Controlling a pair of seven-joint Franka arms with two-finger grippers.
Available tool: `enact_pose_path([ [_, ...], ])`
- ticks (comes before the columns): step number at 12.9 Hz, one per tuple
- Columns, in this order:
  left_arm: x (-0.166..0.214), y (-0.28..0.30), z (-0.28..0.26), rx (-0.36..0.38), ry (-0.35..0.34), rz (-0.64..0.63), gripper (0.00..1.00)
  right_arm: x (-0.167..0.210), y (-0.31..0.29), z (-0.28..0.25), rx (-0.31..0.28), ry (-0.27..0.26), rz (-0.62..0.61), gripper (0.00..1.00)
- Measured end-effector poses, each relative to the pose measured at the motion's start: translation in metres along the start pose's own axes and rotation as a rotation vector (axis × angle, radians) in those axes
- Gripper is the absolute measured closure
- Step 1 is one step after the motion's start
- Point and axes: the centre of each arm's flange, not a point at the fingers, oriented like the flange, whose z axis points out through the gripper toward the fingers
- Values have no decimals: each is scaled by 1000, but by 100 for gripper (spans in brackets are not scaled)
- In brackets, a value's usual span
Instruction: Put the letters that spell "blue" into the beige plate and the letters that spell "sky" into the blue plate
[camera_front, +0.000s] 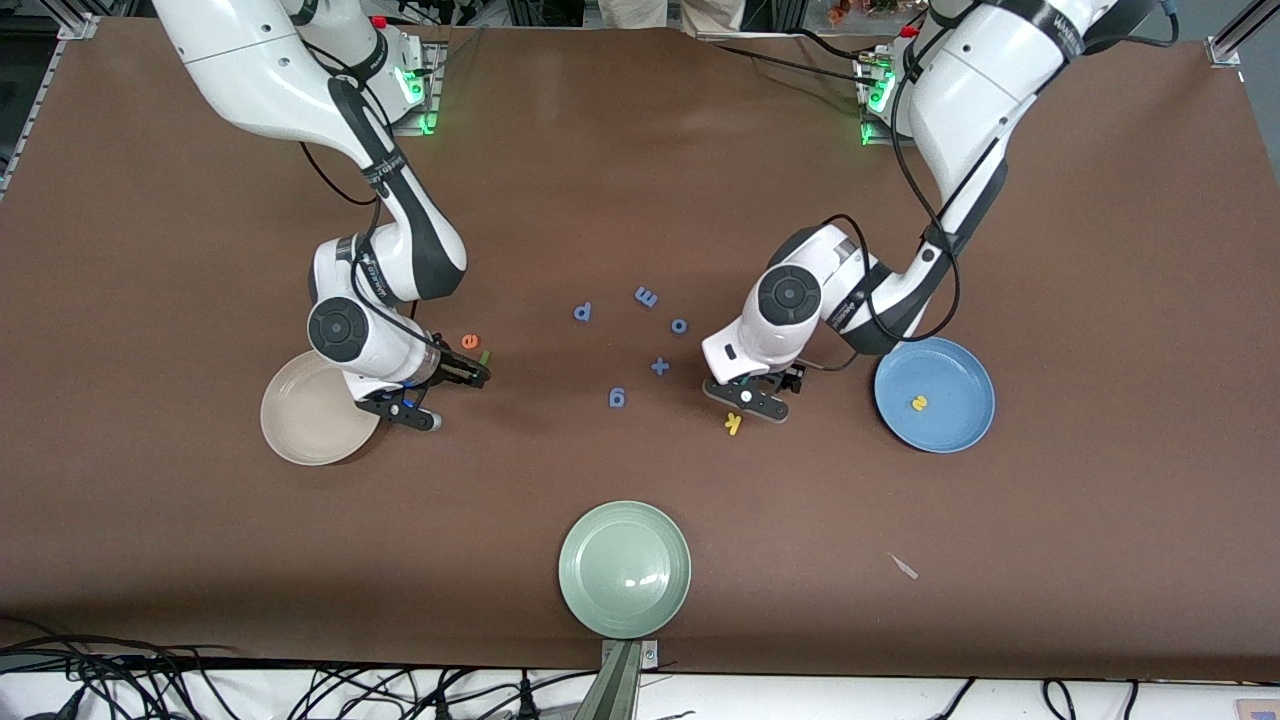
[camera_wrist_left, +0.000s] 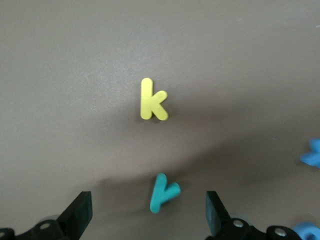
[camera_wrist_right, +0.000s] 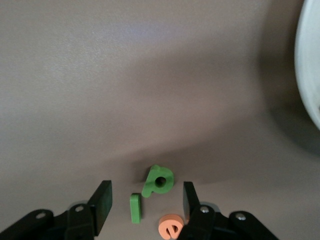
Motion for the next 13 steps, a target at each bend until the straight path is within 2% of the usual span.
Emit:
enact_pose_path([
  [2,3,-6,8,-9,-1,-11,0,0,0,1,-1,-1,4,34],
  [4,5,-1,10,-24,26,-5,6,-1,2,5,-2,-1,7,35],
  [6,3,8,14,-29,26,7,26,-3,5,12,-3,0,10,36],
  [9,3,10,15,-30,26,10,31,-7,10,23,-1,9,13,38],
  [11,3,10,14,-29,26,10,36,-7,12,25,1,15,16,57],
  [12,3,9,14,-29,25,10,37,-7,12,25,1,15,16,57],
  [13,3,9,14,-28,25,9,39,-6,12,24,1,16,16,65],
])
